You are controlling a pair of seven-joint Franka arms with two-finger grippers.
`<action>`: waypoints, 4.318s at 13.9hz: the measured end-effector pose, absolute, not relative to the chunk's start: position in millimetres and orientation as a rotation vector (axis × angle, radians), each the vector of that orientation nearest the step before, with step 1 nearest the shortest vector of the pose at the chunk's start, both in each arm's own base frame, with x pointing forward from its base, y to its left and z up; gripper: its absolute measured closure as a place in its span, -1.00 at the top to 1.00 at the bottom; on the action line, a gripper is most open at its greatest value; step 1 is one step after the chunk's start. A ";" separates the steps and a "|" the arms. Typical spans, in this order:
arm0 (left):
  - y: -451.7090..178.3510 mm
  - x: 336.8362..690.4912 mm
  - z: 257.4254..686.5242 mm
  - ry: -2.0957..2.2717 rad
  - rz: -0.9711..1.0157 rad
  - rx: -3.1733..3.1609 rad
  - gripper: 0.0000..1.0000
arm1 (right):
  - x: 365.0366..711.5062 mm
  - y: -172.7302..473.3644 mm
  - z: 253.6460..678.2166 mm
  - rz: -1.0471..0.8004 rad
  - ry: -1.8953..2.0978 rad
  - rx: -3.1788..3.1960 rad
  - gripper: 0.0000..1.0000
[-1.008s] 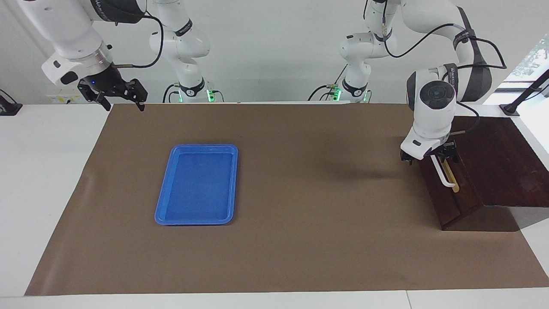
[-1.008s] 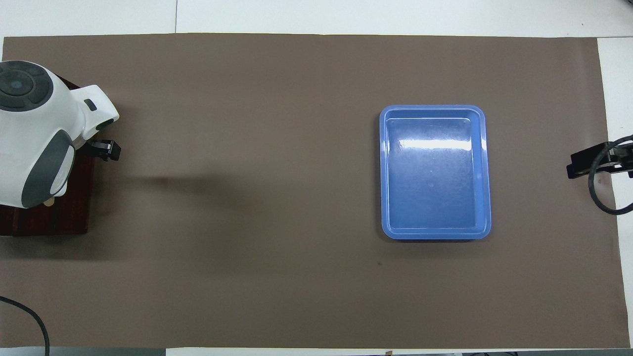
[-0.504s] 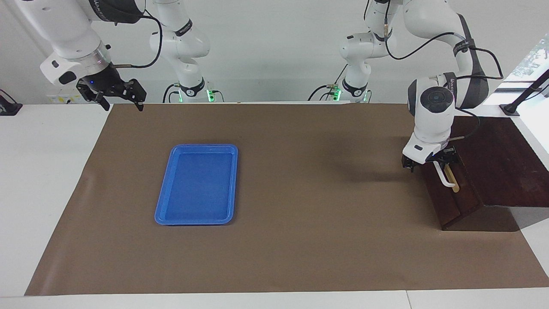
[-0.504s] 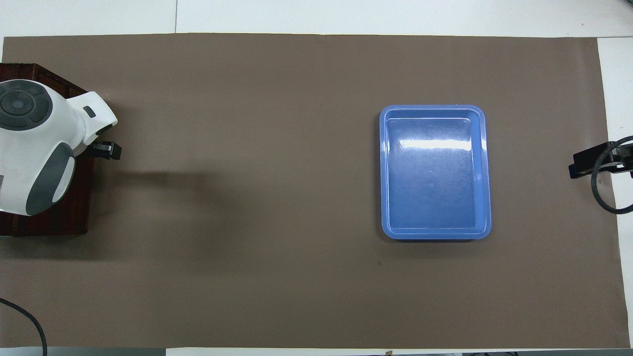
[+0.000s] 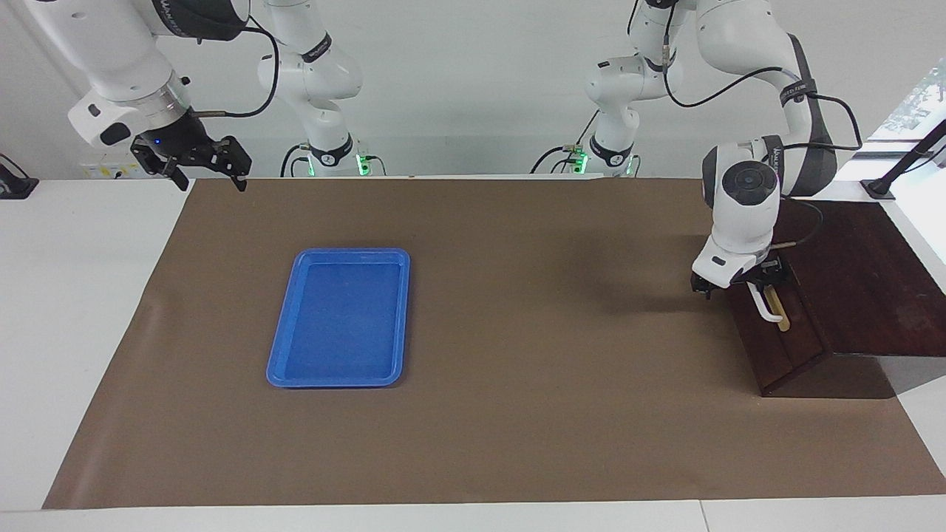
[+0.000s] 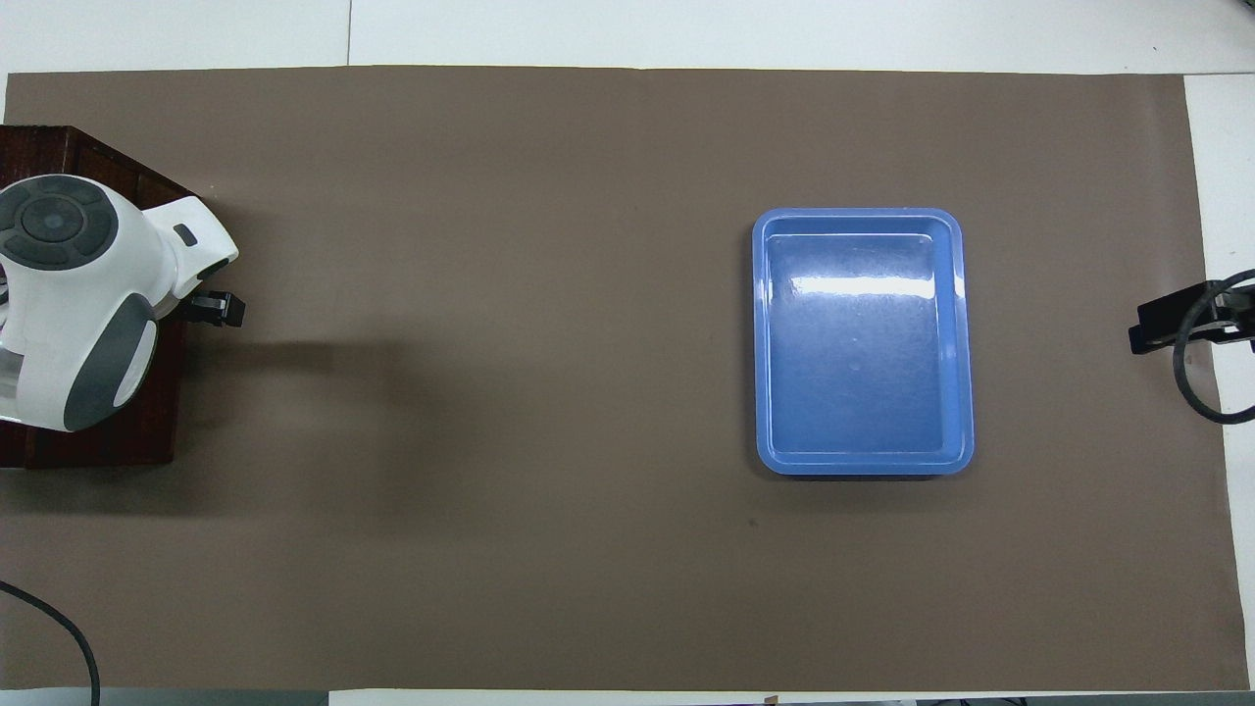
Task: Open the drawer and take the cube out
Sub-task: 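Grip the white handle with the left gripper and pull the drawer open, then lower the left gripper into the drawer onto the yellow cube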
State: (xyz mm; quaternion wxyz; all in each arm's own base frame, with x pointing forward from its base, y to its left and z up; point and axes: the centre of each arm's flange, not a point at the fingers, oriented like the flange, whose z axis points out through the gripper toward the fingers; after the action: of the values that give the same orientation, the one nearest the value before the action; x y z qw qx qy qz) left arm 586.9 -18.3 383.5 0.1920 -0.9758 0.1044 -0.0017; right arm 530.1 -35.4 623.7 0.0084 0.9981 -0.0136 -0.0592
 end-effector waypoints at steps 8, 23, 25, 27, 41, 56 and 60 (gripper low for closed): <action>-60.9 583.7 381.6 0.385 -0.027 -2.732 1.00 | 529.8 -39.6 623.7 -0.185 -0.055 3.119 1.00; -138.4 568.3 379.6 0.533 -0.042 -2.721 1.00 | 534.4 -45.6 626.5 -0.118 -0.071 3.120 1.00; -142.4 567.1 379.2 0.539 -0.040 -2.721 1.00 | 534.4 -48.4 626.5 -0.115 -0.079 3.120 1.00; -143.7 566.6 379.1 0.542 -0.040 -2.721 1.00 | 535.6 -49.0 626.7 -0.100 -0.080 3.120 1.00; -103.5 601.4 535.6 -0.079 -0.053 -2.966 1.00 | 535.3 -49.0 619.8 -0.120 -0.080 3.120 1.00; 31.6 615.4 512.5 -1.990 -0.078 -2.382 1.00 | 535.0 -47.7 613.9 -0.118 -0.076 3.120 1.00; 43.6 614.3 495.9 -2.104 -0.062 -2.284 1.00 | 534.4 -47.6 614.5 -0.115 -0.075 3.121 1.00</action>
State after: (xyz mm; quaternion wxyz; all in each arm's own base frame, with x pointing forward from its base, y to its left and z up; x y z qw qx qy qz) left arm 614.3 43.6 495.9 0.0180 -0.7353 -0.6773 -0.0198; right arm 534.4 -47.6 614.5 0.0090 0.9990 -0.0242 -0.0369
